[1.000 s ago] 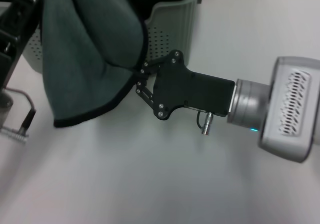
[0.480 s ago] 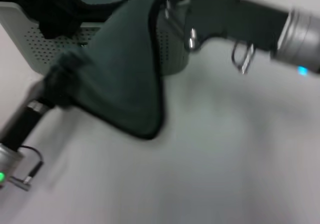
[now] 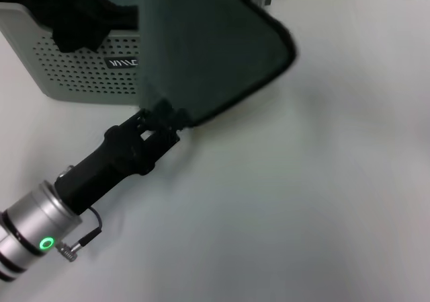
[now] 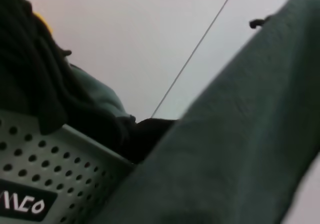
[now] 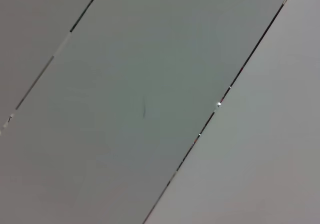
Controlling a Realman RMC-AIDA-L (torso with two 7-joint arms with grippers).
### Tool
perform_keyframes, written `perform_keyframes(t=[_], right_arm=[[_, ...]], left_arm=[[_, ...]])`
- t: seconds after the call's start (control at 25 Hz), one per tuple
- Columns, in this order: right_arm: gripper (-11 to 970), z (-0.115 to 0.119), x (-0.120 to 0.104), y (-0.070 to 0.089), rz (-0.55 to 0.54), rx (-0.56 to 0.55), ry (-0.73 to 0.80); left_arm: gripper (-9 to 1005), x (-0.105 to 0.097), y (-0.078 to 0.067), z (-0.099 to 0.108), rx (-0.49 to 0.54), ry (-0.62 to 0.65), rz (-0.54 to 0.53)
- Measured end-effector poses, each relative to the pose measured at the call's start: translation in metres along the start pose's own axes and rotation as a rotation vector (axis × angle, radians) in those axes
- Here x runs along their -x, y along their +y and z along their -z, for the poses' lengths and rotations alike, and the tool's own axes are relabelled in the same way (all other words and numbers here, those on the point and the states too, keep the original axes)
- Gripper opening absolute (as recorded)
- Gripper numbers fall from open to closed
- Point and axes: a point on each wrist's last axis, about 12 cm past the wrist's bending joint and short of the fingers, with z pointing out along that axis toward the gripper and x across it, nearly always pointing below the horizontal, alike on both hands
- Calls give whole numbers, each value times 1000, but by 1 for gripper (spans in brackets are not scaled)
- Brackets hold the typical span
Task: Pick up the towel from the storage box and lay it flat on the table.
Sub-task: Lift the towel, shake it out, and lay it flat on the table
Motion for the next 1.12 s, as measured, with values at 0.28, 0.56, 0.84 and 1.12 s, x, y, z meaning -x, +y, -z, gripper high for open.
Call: perform_keyframes(t=[0.28, 0.56, 0.84, 1.12], right_arm=[[3, -16, 10, -9, 4, -26, 2], [4, -29, 19, -14, 11, -25, -21], [4, -39, 31, -18, 10, -29, -52], [4, -45, 36, -13, 15, -4, -67]], left_arm=[[430, -3, -18, 17, -55, -84, -133], [592, -4, -21, 3, -128, -47, -121], [587, -1, -21, -16, -183, -7, -24], [583, 9, -16, -33, -161, -60, 109]])
